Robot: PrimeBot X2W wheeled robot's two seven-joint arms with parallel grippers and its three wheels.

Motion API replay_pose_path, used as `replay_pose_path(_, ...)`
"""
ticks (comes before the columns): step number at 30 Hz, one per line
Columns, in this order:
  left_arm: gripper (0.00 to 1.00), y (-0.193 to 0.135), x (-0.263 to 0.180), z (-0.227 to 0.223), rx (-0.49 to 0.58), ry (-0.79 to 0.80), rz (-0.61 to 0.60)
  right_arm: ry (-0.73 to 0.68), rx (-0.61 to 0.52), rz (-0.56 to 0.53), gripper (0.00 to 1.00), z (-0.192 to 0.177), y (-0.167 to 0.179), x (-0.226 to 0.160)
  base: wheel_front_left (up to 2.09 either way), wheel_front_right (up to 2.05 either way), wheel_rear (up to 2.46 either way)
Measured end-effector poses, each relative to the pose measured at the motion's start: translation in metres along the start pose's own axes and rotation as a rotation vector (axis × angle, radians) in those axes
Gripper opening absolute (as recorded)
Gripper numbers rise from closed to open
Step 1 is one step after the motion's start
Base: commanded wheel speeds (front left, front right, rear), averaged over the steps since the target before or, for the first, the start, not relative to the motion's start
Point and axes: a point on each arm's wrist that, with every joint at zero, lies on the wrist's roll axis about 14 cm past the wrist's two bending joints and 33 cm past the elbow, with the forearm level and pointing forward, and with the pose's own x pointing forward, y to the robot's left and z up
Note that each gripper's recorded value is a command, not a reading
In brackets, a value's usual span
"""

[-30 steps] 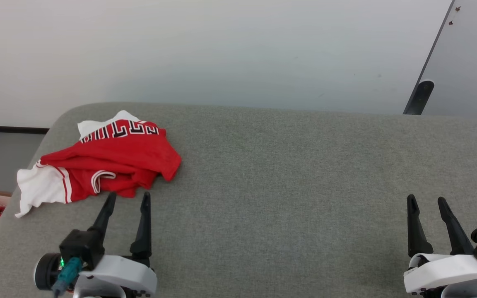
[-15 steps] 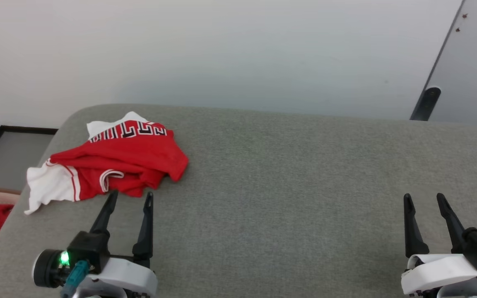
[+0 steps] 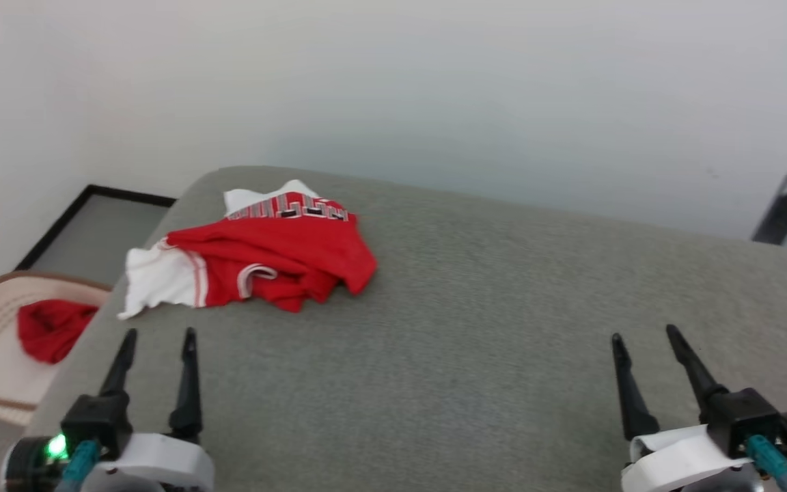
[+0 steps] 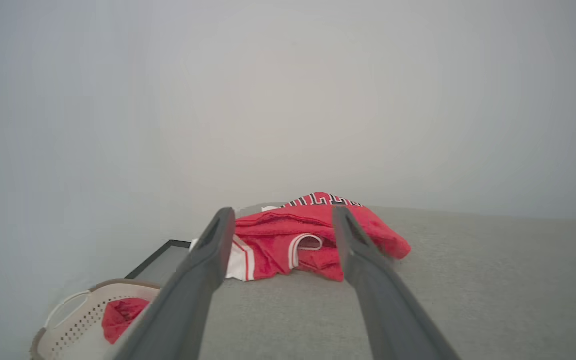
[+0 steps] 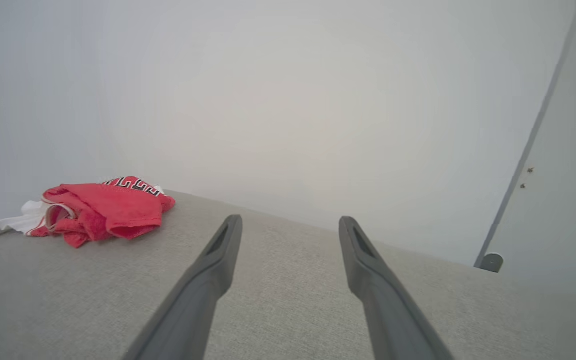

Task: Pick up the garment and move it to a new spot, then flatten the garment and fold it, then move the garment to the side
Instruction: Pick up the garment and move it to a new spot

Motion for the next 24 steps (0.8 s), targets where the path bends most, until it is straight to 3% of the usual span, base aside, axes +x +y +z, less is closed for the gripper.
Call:
replay_pose_path(10, 1.0, 0.071, -0.048, 0.004, 0.023, -0.003, 0.226, -0.006, 0.009, 0.2, 1.0, 0.0, 0.067, 0.019, 0.0, 0.0, 0.0)
replay_pose_path(15, 1.0, 0.082, -0.061, -0.004, -0.038, 0.013, 0.272, -0.01, 0.014, 0.235, 1.0, 0.002, 0.079, 0.023, 0.0, 0.0, 0.0)
replay_pose_path(20, 1.0, 0.081, -0.026, 0.0, -0.119, 0.055, 0.218, -0.001, 0.002, 0.24, 1.0, -0.003, 0.077, 0.027, 0.0, 0.0, 0.0)
replay_pose_path(24, 1.0, 0.091, 0.022, 0.033, -0.088, 0.071, 0.153, 0.003, -0.019, 0.24, 1.0, -0.005, 0.069, 0.032, 0.0, 0.0, 0.0)
